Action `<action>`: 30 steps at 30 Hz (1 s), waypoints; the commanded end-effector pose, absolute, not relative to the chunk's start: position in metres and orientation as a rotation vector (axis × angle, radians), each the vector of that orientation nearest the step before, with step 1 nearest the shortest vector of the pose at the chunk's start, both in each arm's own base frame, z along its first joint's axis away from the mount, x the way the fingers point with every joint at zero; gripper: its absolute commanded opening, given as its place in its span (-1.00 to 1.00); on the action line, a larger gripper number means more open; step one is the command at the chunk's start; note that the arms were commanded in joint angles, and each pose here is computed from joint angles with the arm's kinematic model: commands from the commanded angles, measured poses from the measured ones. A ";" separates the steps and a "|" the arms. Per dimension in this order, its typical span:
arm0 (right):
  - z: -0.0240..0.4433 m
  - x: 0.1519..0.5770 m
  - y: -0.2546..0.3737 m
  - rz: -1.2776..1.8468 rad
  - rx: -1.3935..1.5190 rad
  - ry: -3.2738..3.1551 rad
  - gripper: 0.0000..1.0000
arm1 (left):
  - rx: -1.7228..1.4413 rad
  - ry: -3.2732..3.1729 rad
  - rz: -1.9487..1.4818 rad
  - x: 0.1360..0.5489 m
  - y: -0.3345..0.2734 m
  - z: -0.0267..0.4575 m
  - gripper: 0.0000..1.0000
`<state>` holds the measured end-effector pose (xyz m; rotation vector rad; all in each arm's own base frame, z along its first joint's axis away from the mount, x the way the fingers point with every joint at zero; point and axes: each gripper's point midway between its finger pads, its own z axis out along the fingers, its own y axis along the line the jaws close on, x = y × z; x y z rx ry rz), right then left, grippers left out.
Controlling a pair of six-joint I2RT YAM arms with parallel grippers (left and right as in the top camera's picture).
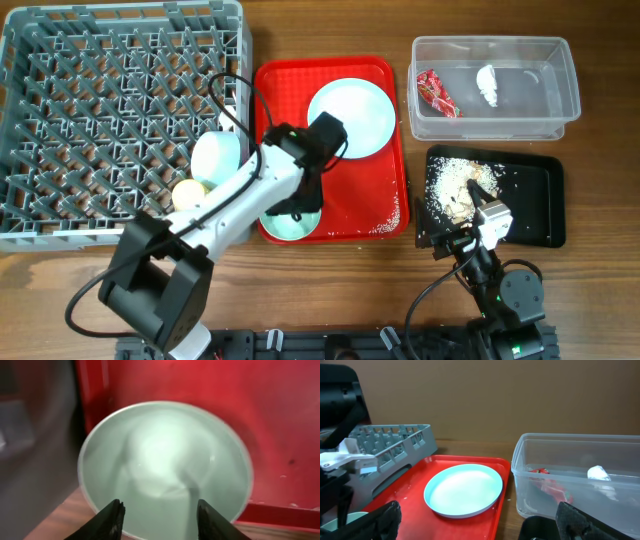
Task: Sort waste into correct bins and load items into the dishwasher rack
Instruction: 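Grasp the mint-green bowl on the red tray with the left gripper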
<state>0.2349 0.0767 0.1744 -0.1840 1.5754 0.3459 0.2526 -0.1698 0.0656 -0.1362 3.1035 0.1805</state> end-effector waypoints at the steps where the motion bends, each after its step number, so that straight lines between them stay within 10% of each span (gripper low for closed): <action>1: 0.176 0.234 0.077 0.355 -0.180 1.566 0.99 | -0.089 3.093 -0.026 0.263 -0.193 0.066 -0.19; 12: 0.176 0.234 0.077 0.355 -0.180 1.566 0.99 | -0.047 2.980 0.179 0.253 -0.211 0.057 -0.52; 17: 0.176 0.234 0.077 0.355 -0.180 1.566 0.99 | -0.241 2.950 0.294 0.260 -0.163 0.084 -0.18; 30: 0.176 0.234 0.077 0.355 -0.180 1.565 1.00 | -0.351 3.046 0.386 0.245 -0.118 0.033 -0.21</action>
